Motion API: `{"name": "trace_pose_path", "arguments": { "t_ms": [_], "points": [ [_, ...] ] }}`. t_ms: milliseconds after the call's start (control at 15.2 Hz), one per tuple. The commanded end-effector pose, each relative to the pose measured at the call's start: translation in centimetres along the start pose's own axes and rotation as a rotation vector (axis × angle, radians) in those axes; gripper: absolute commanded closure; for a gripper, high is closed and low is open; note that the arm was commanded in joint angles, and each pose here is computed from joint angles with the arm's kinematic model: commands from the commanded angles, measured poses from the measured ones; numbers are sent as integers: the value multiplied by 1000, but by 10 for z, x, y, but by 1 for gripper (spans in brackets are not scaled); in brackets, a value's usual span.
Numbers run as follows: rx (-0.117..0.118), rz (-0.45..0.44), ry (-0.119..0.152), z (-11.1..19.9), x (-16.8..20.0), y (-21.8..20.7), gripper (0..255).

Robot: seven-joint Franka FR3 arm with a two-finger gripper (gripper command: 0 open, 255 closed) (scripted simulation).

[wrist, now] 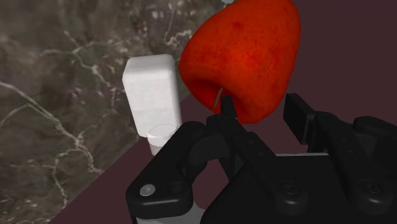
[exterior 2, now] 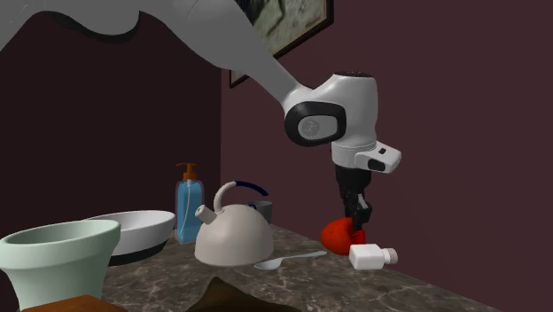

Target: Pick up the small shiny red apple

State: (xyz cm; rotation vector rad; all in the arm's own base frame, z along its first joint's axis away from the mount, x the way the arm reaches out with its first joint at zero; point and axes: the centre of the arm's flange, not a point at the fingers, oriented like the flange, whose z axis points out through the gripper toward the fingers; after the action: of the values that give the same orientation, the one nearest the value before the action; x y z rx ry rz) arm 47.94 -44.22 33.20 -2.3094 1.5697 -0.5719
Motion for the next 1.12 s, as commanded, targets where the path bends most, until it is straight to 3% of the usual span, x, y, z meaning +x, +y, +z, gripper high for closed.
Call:
{"name": "trace_pose_path", "arguments": {
  "t_ms": [0, 198, 1056],
  "points": [
    [-1, 0, -2, 1, 0, 1, 255],
    [-1, 0, -2, 1, 0, 0, 255],
    [-1, 0, -2, -59, 11, -31, 255]
  ]
}}
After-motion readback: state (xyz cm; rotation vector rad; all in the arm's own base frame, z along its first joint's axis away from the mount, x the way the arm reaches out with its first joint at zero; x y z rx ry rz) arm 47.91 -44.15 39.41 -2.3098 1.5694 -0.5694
